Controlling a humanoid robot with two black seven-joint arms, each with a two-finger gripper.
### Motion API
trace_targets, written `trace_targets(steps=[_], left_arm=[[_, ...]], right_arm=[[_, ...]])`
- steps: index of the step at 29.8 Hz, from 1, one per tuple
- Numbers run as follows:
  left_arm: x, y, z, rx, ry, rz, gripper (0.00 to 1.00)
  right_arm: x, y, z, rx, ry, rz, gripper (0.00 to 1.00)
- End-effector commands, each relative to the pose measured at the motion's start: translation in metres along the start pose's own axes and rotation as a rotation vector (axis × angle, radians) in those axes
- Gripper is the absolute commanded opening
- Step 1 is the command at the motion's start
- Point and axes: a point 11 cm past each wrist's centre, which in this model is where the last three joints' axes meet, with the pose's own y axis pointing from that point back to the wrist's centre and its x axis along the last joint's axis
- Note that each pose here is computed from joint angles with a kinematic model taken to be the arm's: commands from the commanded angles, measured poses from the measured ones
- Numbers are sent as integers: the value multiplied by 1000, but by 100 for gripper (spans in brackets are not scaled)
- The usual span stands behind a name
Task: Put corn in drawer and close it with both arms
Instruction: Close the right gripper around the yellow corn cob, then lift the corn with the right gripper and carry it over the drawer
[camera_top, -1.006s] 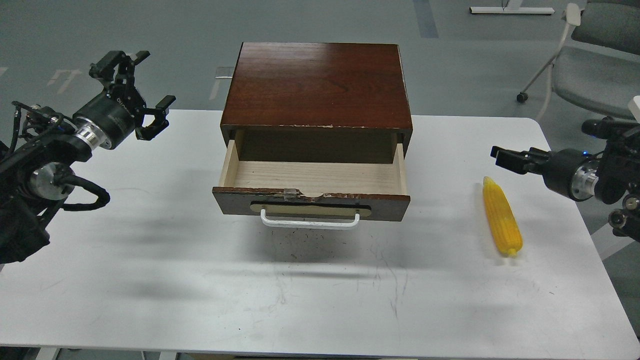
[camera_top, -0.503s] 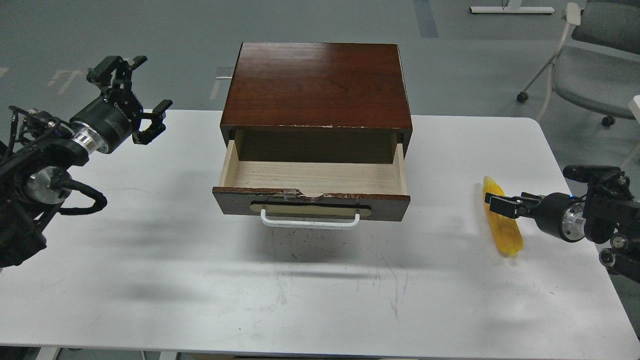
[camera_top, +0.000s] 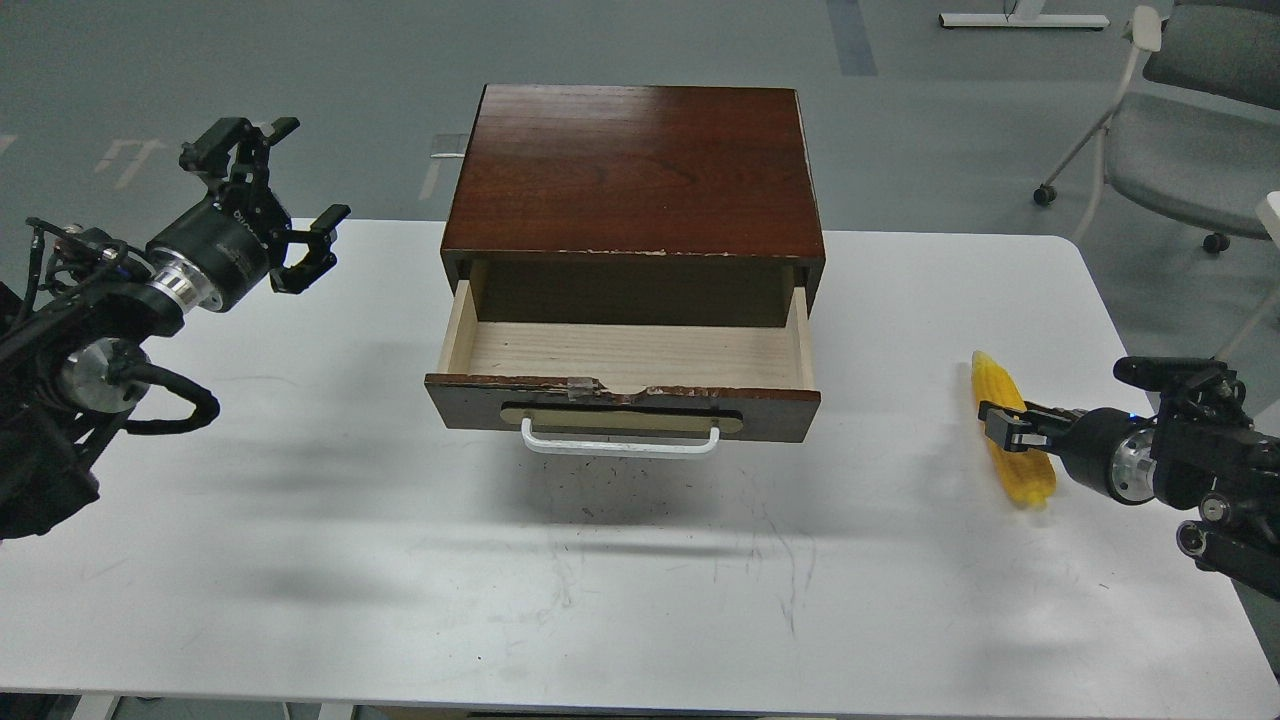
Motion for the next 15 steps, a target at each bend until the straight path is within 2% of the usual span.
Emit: trace_targets(steps=[1,3,6,10,11,15], left_arm=[[0,0,-1,1,0,1,98],[1,1,-1,3,0,2,98],[0,0,-1,3,0,1,98],[0,0,-1,3,1,0,98],[0,0,-1,3,1,0,98],[0,0,-1,3,1,0,98]], right_arm=[[-7,-1,-1,0,-4,-5,12],[-4,-2,-2,3,-2,0,0],[5,-3,-5,7,2,21,0],[47,-3,-22,56,25,141,0],[47,-3,-22,56,25,141,0],[123,13,-53,143,99,324,0]])
